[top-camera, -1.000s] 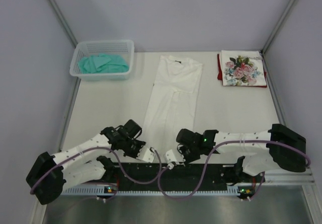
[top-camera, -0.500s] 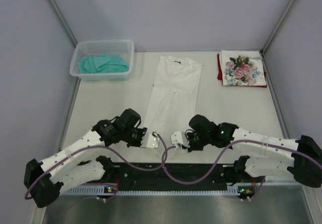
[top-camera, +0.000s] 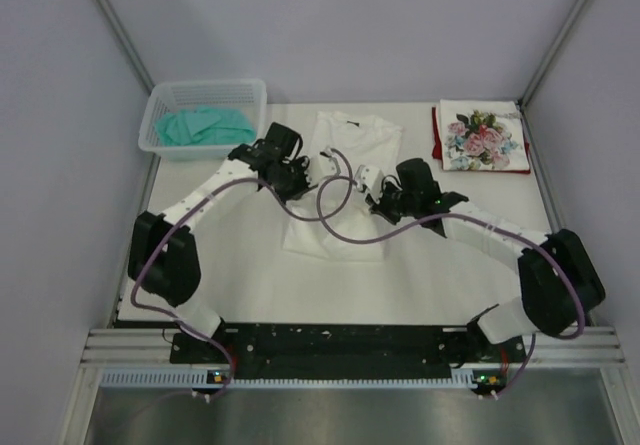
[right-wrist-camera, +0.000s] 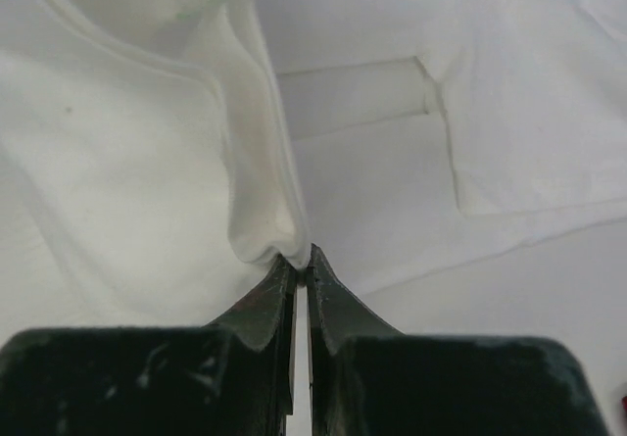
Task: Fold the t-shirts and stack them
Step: Fold the folded rectangular tshirt in 1/3 of the way
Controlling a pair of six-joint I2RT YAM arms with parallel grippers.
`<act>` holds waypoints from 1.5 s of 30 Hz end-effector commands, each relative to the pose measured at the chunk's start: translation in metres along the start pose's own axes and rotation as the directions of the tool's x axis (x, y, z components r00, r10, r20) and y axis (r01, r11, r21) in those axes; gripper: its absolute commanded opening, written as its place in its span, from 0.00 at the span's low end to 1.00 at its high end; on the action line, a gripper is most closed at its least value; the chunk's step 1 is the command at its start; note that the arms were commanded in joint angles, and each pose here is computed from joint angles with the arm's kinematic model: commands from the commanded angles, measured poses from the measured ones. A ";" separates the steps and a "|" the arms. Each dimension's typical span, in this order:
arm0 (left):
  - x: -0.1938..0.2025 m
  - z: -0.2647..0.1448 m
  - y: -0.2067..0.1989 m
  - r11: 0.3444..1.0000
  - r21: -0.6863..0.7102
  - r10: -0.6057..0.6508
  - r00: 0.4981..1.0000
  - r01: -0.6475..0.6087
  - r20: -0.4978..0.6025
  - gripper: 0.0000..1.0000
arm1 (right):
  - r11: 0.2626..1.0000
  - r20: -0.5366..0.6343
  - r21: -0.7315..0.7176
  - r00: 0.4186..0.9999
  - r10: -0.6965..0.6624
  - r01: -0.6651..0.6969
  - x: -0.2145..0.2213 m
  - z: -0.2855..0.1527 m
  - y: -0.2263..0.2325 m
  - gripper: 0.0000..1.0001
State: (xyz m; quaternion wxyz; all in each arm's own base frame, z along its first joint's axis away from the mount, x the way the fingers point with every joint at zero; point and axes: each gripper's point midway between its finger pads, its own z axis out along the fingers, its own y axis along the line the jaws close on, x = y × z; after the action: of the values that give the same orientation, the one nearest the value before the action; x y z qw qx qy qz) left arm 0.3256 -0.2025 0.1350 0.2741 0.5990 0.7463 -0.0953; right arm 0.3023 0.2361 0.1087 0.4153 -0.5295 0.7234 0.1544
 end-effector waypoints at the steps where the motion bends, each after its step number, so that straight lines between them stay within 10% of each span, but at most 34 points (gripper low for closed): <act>1: -0.018 0.012 0.041 0.996 -0.037 -0.076 0.997 0.077 0.024 0.00 | 0.993 0.044 0.111 0.998 -0.051 0.046 -0.018 0.012 -0.057 0.00; 22: -0.002 0.077 0.125 0.972 -0.148 -0.198 0.975 0.183 -0.095 0.00 | 0.972 -0.173 0.236 0.984 0.030 0.012 0.039 0.028 -0.131 0.00; 28: -0.014 0.057 0.198 0.877 -0.395 -0.284 0.958 0.274 0.033 0.56 | 0.913 -0.195 0.402 0.969 0.154 -0.065 0.049 0.017 -0.187 0.30; 29: -0.020 0.046 0.210 0.861 -0.416 -0.296 0.953 0.294 0.062 0.78 | 0.905 -0.182 0.418 0.969 0.169 -0.079 0.046 0.011 -0.194 0.32; 31: -0.029 0.017 0.227 0.837 -0.439 -0.310 0.944 0.325 0.108 0.84 | 0.914 -0.184 0.403 0.974 0.130 -0.046 0.032 -0.002 -0.190 0.40; 38: -0.043 -0.020 0.112 0.987 -0.157 0.055 0.978 -0.023 0.200 0.67 | 0.928 -0.121 0.098 0.930 -0.348 0.360 0.005 -0.022 -0.064 0.56; 45: 0.010 0.002 -0.003 0.923 0.019 0.366 0.893 -0.384 0.262 0.73 | 0.884 -0.107 -0.098 0.879 -0.466 0.457 0.034 -0.011 0.023 0.62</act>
State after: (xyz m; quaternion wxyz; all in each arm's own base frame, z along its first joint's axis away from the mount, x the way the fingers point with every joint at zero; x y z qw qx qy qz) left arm 0.3619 -0.1800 0.1494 0.3495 0.6298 0.6860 -0.1027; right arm 0.2885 0.2156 0.1105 0.4141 -0.6740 0.6106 0.0376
